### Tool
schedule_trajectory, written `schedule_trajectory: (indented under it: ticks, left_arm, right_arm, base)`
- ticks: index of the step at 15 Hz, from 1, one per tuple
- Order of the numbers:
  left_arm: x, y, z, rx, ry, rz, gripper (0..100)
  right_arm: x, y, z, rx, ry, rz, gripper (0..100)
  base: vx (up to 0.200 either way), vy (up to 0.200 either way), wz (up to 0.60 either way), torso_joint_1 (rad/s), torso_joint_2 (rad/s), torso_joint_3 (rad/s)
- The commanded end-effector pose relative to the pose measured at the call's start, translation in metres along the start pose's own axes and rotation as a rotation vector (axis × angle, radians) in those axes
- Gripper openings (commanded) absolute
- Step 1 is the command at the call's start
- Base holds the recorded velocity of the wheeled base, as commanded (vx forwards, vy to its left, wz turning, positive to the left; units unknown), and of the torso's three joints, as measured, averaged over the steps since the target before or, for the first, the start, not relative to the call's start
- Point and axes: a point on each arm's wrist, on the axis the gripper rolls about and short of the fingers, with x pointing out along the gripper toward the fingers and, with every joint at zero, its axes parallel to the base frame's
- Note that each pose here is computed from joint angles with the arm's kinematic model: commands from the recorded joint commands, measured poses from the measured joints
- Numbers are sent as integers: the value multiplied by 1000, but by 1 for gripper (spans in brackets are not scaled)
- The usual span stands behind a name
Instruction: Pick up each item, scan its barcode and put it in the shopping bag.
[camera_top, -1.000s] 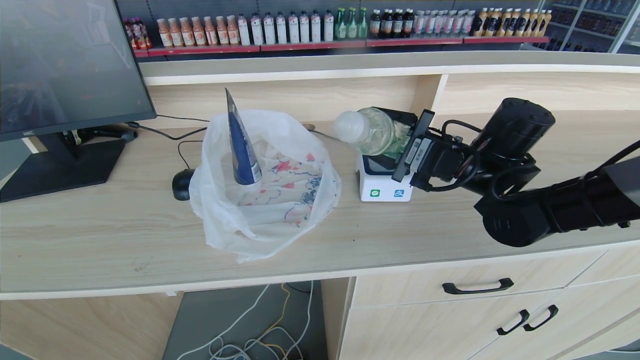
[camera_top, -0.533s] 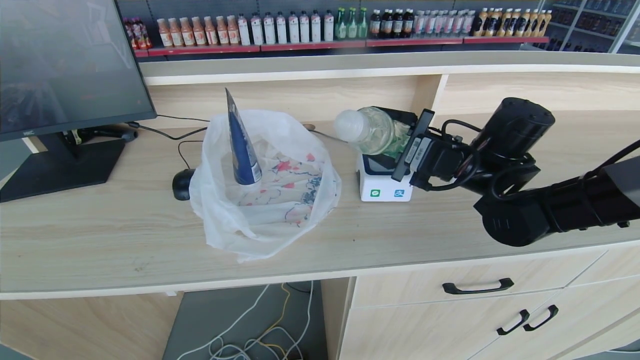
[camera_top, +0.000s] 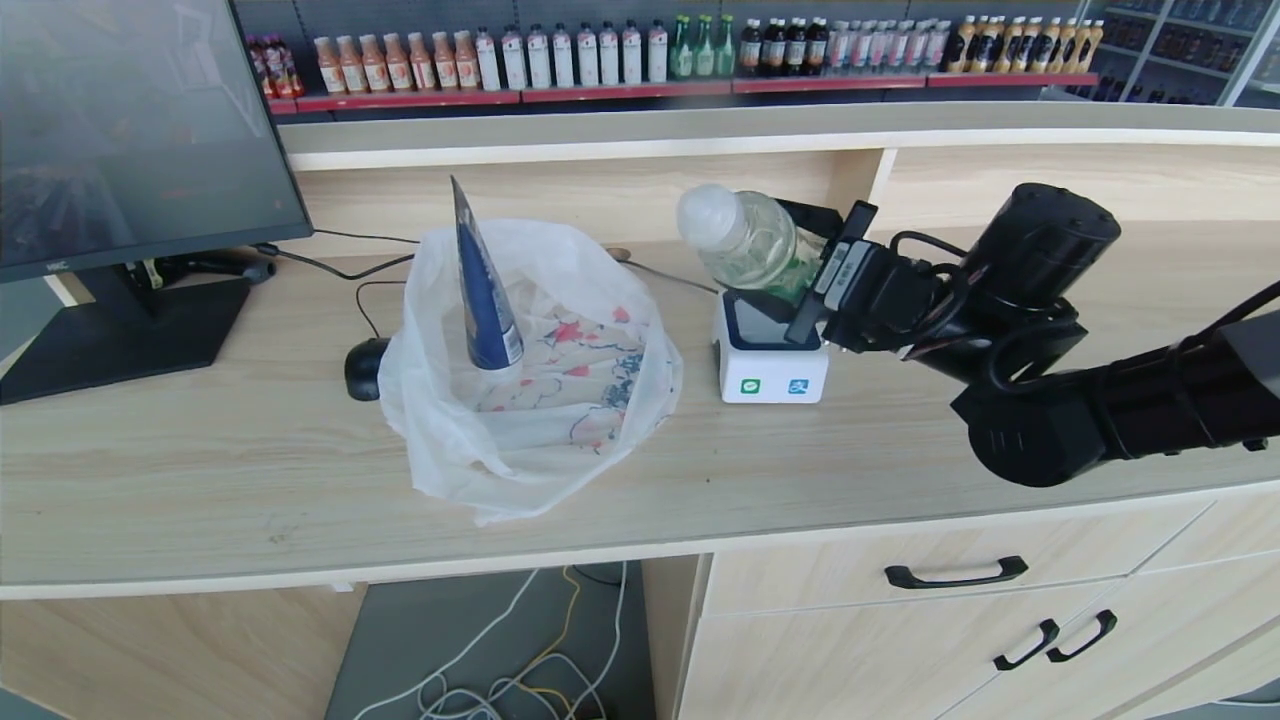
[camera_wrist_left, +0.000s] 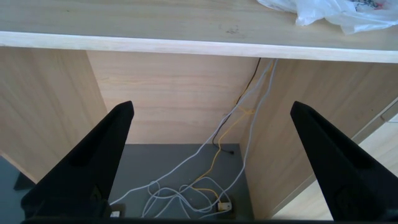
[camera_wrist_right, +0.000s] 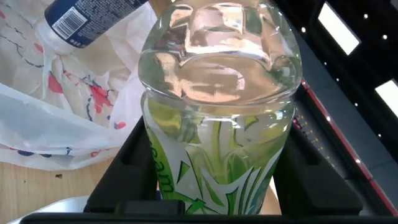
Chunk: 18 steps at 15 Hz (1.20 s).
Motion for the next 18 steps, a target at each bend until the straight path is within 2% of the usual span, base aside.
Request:
schedule_trajectory:
  ticks: [1,3,7,10,15,18]
  left_arm:
    - [0,0,0,0,0,0,100]
    - [0,0,0,0,0,0,100]
    - [0,0,0,0,0,0,100]
    - [0,0,0,0,2,0,100]
    - [0,0,0,0,0,0,100]
    - [0,0,0,0,0,1,100]
  right_arm:
    - [1,-16,10,13,5,-63,0]
    - [-1,-26,17,60,37,-140,0]
    - [1,-32,34,187,41,-270,0]
    - [-9,-26,50,297,66,-322,0]
    - [-31,-16,64,426,49,-355,0]
    - [-33,-17,72,508,66,-483,0]
  base:
    - [0,0,0,0,0,0]
    - [0,0,0,0,0,0]
    - [0,0,0,0,0,0]
    - [0,0,0,0,0,0]
    - [0,0,0,0,0,0]
    - [0,0,0,0,0,0]
